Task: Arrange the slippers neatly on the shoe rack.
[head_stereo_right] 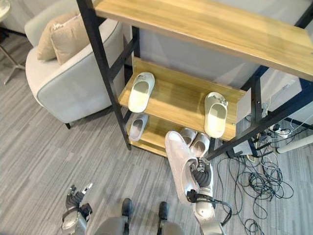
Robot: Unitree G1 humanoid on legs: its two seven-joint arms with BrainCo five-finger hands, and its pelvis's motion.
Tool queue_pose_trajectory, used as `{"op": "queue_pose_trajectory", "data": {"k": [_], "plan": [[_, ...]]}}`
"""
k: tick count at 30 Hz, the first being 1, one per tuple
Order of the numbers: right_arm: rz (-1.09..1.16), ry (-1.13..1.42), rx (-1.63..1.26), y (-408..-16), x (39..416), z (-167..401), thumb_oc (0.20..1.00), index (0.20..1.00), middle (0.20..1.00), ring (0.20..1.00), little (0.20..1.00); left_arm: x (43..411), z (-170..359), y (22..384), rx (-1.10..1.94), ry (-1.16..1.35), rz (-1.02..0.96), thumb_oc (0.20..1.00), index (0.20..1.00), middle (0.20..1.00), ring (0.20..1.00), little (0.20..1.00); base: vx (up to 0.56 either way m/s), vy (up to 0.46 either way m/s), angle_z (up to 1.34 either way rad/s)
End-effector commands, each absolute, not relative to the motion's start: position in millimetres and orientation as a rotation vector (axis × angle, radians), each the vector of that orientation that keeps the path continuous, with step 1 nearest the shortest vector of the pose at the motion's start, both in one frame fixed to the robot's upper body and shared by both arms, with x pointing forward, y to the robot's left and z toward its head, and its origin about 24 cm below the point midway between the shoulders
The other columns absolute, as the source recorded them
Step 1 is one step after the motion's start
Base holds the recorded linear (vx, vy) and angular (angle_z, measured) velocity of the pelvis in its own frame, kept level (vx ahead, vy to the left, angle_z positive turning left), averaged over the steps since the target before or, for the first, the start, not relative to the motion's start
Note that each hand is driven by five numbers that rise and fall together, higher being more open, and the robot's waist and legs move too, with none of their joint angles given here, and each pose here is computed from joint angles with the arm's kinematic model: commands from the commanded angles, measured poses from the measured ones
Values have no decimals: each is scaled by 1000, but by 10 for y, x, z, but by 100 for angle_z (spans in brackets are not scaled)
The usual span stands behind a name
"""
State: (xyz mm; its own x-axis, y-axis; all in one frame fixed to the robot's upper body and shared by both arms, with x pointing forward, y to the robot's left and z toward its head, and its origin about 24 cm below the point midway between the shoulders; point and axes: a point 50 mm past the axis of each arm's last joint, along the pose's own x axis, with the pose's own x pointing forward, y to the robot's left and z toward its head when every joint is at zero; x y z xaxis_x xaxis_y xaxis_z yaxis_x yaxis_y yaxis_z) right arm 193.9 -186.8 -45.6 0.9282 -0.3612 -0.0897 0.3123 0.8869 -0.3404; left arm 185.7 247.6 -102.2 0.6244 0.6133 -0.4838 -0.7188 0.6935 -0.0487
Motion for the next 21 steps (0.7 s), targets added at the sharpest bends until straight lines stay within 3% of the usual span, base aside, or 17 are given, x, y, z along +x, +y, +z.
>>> {"op": "queue_pose_trajectory", "data": {"k": [1,10,13,21], "plan": [[-392,-27,-258,-1827,2068,-179,200,200,200,200,200,2175,-704,2607,-364,239,910,1000,1000,1000,1000,1000,-212,-28,13],[-396,-105,-323,-1819,2305,-41,200,200,200,200,200,2497,-455,2691,-555,108,952,1000,1000,1000,1000,1000,-168,-12,3],[-435,-213,-359,-1943,2663,326,200,200,200,200,200,2818,-147,2715,-577,20,846,1000,1000,1000,1000,1000,-156,-23,1],[-368,-273,-364,-2020,3438,1171,200,200,200,200,200,3342,452,2726,-783,-109,802,1000,1000,1000,1000,1000,-12,4,5]]}}
